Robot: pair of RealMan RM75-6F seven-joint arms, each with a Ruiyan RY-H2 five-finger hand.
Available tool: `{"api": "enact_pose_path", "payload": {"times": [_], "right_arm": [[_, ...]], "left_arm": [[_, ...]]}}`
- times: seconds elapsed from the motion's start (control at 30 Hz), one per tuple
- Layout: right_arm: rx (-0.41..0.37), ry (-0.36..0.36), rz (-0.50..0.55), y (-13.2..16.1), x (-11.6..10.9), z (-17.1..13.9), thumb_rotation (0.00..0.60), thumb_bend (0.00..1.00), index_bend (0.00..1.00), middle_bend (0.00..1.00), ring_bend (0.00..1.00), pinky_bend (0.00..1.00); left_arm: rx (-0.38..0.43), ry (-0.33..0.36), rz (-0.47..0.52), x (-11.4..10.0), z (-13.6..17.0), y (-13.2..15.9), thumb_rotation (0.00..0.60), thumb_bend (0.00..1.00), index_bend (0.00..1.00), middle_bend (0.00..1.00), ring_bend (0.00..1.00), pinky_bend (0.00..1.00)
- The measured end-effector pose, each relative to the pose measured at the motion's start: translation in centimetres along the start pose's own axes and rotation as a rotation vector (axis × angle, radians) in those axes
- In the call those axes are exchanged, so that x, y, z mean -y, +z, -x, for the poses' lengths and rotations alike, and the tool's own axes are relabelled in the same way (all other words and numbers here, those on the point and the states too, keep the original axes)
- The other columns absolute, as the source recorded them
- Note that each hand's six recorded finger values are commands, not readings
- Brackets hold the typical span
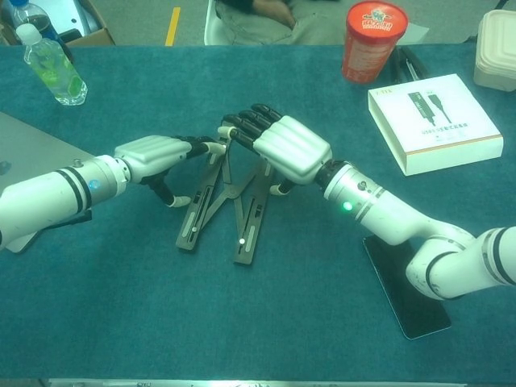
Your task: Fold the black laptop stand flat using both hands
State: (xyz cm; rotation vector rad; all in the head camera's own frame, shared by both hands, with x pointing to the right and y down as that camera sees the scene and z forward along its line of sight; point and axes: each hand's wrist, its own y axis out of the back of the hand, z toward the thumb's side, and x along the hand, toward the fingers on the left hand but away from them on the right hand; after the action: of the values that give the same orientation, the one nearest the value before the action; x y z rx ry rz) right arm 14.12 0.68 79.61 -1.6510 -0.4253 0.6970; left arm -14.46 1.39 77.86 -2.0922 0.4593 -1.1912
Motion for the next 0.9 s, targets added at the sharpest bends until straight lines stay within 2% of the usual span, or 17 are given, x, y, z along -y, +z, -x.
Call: {"api": "enact_pose_path", "payload": {"times": [0.27, 0.47, 0.67, 0.9], "right_arm": [[-0.033, -0.002, 0.041, -1.3, -1.6, 0.2, 0.600, 0.00, 0.00, 0.00, 0.00, 0.00], [-0.069, 0.006, 0.151, -1.6, -4.1, 0.2, 0.600, 0.00, 0.00, 0.00, 0.00, 0.00], [-0.113, 0.106, 0.240, -2.1, -6.9, 0.5, 0.600, 0.00, 0.00, 0.00, 0.00, 0.00], [-0.170, 0.275, 0.163, -2.5, -8.0, 1.0, 0.600, 0.00, 0.00, 0.00, 0.00, 0.00]], "left_arm": [[-0.028, 0.052, -0.033, -2.1, 0.9, -1.4, 0.600, 0.30, 0.00, 0.00, 0.00, 0.04], [-0.055, 0.124, -0.047, -4.5, 2.4, -2.5, 0.600, 0.29, 0.00, 0.00, 0.00, 0.04], [-0.091, 0.233, -0.057, -7.1, 4.6, -3.9, 0.600, 0.30, 0.00, 0.00, 0.00, 0.04], [-0.149, 0.346, -0.042, -8.9, 8.3, -6.2, 0.600, 0.30, 0.00, 0.00, 0.00, 0.04]]}}
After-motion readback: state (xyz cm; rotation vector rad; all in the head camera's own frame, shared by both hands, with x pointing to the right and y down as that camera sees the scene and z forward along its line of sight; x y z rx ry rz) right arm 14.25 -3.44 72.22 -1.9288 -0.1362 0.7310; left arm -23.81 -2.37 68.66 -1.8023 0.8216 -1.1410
